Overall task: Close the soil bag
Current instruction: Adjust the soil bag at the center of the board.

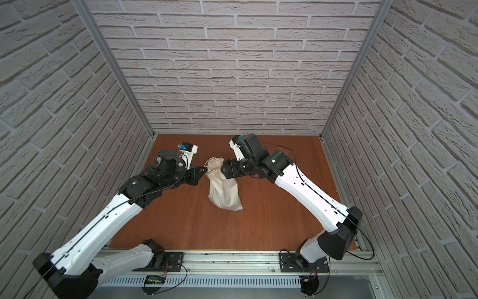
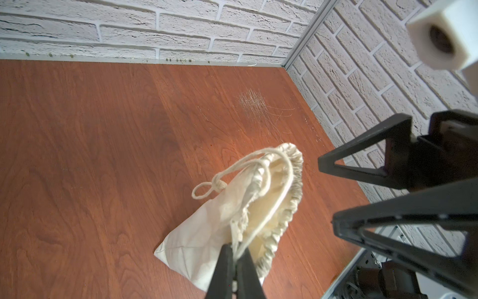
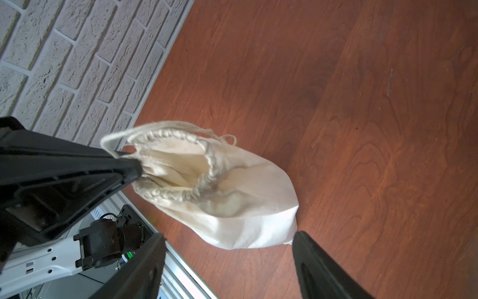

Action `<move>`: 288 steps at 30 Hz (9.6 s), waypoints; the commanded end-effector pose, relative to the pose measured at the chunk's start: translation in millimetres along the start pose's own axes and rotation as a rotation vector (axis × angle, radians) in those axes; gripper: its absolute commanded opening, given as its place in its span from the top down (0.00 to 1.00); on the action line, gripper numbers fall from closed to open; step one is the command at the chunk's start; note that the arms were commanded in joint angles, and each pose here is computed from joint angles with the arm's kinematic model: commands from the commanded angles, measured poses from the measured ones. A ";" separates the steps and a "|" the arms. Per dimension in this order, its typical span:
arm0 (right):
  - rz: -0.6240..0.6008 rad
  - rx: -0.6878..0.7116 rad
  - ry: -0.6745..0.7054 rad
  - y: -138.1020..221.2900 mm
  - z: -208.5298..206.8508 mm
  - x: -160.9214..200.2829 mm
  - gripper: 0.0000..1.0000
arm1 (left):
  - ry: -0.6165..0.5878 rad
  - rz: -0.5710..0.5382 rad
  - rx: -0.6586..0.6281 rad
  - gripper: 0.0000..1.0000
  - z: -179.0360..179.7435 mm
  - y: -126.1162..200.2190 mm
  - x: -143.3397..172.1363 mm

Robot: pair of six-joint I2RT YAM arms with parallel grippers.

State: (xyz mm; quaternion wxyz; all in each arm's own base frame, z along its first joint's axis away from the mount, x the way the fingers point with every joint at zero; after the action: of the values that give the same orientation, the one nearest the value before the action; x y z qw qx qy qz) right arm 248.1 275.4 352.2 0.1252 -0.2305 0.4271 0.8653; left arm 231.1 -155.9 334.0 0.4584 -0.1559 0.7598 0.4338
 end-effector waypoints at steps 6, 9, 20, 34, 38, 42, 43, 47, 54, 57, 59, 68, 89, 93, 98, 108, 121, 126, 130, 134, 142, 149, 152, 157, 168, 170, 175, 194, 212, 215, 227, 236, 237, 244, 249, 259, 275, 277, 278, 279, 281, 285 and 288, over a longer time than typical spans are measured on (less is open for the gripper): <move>0.014 0.074 -0.018 -21.2 12.5 -8.4 0.10 | -0.011 -0.065 0.025 1.00 -5.7 7.2 -7.0; 0.021 0.103 -0.011 -28.6 14.2 -7.5 0.10 | -0.011 -0.069 0.027 1.00 -6.6 7.6 -7.3; 0.032 0.169 0.009 -14.2 5.1 17.6 0.60 | -0.018 -0.063 -0.010 1.00 -2.6 3.6 -10.2; 0.033 0.186 0.072 -7.4 6.9 14.8 0.97 | -0.214 0.001 0.042 0.27 -13.8 20.7 -23.3; 0.041 0.177 0.094 -10.7 10.4 12.4 0.97 | -0.307 -0.028 0.070 0.08 -19.2 27.0 -27.2; 0.047 0.159 0.105 -12.2 14.1 10.8 0.97 | -0.399 -0.006 0.085 0.03 -20.0 18.7 -30.2; 0.050 0.157 0.107 -12.5 14.5 10.8 0.97 | -0.402 0.018 0.082 0.04 -18.6 14.9 -30.3; 0.062 0.146 0.124 -14.3 17.2 11.5 0.97 | -0.413 0.062 0.081 0.09 -17.1 0.1 -38.5; 0.069 0.156 0.143 -12.9 17.7 11.5 0.97 | -0.407 0.143 0.105 0.32 -15.7 -25.8 -49.9; 0.070 0.158 0.146 -12.6 17.6 11.5 0.97 | -0.394 0.177 0.106 0.48 -13.6 -33.8 -48.9; 0.072 0.165 0.148 -13.4 16.9 11.8 0.97 | -0.377 0.185 0.123 0.64 -13.7 -37.1 -49.5; 0.058 0.186 0.132 -14.6 13.5 10.4 0.79 | -0.331 0.234 0.183 0.95 -16.9 -43.2 -44.5; 0.010 0.303 0.058 10.2 -4.9 8.6 0.97 | -0.146 0.065 -0.008 1.00 -4.7 13.8 -44.4; -0.115 0.353 0.086 55.2 -8.5 -14.5 0.97 | -0.147 0.044 -0.078 1.00 4.5 27.7 -51.8; -0.125 0.322 0.112 74.7 -9.7 -18.9 0.97 | -0.123 0.000 -0.044 0.98 3.0 37.8 -57.2; -0.032 0.276 0.136 44.2 -29.2 6.8 0.97 | 0.027 -0.058 0.005 0.89 3.4 10.6 -23.5; 0.019 0.195 0.055 22.5 -31.9 20.3 0.97 | 0.082 -0.103 0.004 0.19 -0.9 20.6 -5.7; -0.031 0.182 -0.037 25.9 -35.3 16.3 0.97 | 0.031 -0.074 0.032 0.02 -42.6 1.0 16.4; -0.049 0.113 -0.114 26.4 -30.8 13.9 0.97 | -0.067 -0.077 0.038 0.02 -84.3 -24.2 25.2; -0.063 0.058 -0.174 27.5 -24.3 9.4 0.97 | -0.186 -0.057 -0.020 0.02 -106.7 -45.5 27.0; -0.061 -0.005 -0.240 27.0 -18.1 8.8 0.97 | -0.216 -0.151 -0.194 0.12 -103.9 -56.8 13.2; -0.057 -0.031 -0.254 25.9 -17.5 11.5 0.97 | -0.263 -0.181 -0.247 0.41 -105.4 -65.2 3.7; -0.063 -0.046 -0.263 26.2 -16.8 11.4 0.97 | -0.301 -0.152 -0.259 0.67 -106.6 -71.0 4.4; -0.082 -0.066 -0.261 28.0 -16.8 10.8 0.97 | -0.359 -0.104 -0.189 1.00 -105.1 -79.8 6.3; -0.186 -0.037 -0.260 64.3 -49.3 0.3 0.53 | -0.305 -0.187 0.178 1.00 -48.2 -54.7 -16.7; -0.201 -0.043 -0.246 69.4 -55.3 0.7 0.52 | -0.336 -0.198 0.302 1.00 -49.8 -48.2 -26.4; -0.210 -0.041 -0.213 67.4 -69.3 1.2 0.51 | -0.450 -0.160 0.482 1.00 -58.7 -51.6 -42.2; -0.138 0.031 -0.055 81.5 -66.0 -14.3 0.21 | -0.516 0.063 0.812 1.00 -81.1 -92.9 -32.9; 0.006 0.197 -0.016 58.2 -74.8 -29.5 0.41 | -0.522 0.087 0.805 1.00 -81.3 -89.1 -24.8; 0.010 0.200 -0.009 54.1 -73.4 -34.9 0.43 | -0.523 0.088 0.806 1.00 -81.8 -88.6 -25.0; -0.022 0.119 -0.122 34.1 -69.0 -43.2 0.97 | -0.460 -0.012 0.626 0.03 -73.3 -64.2 -22.6; -0.119 0.015 -0.221 41.5 -64.4 -38.5 0.97 | -0.470 -0.157 0.211 0.02 -101.7 -55.2 2.3; -0.115 0.010 -0.222 41.3 -63.8 -38.3 0.97 | -0.486 -0.155 0.209 0.02 -110.9 -59.1 3.5; -0.106 -0.003 -0.206 44.5 -62.2 -34.5 0.97 | -0.481 -0.162 0.008 0.21 -112.0 -89.4 -3.0; -0.097 -0.006 -0.195 44.8 -62.3 -32.4 0.97 | -0.444 -0.218 -0.015 0.37 -107.0 -90.6 -6.3; -0.102 0.018 -0.189 42.2 -64.5 -35.8 0.97 | -0.433 -0.233 0.038 0.62 -100.6 -91.1 -1.6; -0.099 0.024 -0.190 41.3 -64.5 -37.9 0.97 | -0.430 -0.253 0.076 0.60 -89.3 -81.8 -1.3; -0.097 0.023 -0.192 40.7 -64.5 -38.1 0.97 | -0.425 -0.258 0.093 0.56 -88.2 -84.0 -4.1; -0.094 0.023 -0.192 40.0 -64.6 -37.8 0.97 | -0.429 -0.260 0.104 0.51 -89.0 -85.0 -5.5; -0.094 0.024 -0.192 39.9 -64.6 -38.0 0.97 | -0.433 -0.258 0.111 0.45 -90.1 -86.9 -6.3; -0.094 0.022 -0.191 40.5 -64.1 -38.1 0.97 | -0.442 -0.251 0.125 0.42 -92.8 -91.6 -9.1; -0.093 0.022 -0.191 40.5 -64.1 -38.0 0.97 | -0.454 -0.241 0.153 0.43 -98.0 -98.6 -13.0; -0.093 0.023 -0.191 41.3 -64.1 -37.8 0.97 | -0.451 -0.229 0.152 0.51 -97.7 -103.4 -13.5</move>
State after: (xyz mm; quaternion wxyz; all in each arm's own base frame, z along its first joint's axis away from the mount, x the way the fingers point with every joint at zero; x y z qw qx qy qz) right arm 281.3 199.0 353.3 0.1997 -0.1483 0.4252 0.8703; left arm 245.4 -290.0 294.8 0.6583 -0.0910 0.6491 0.3701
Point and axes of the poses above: each gripper's point midway between its finger pads, its own y axis back along the fingers, its own z axis along the line the jaws close on, x = y × z, the point moved 7 cm from there along y, back along the fingers, and after that the axes turned 13 degrees about -y, right-handed, at the moved point
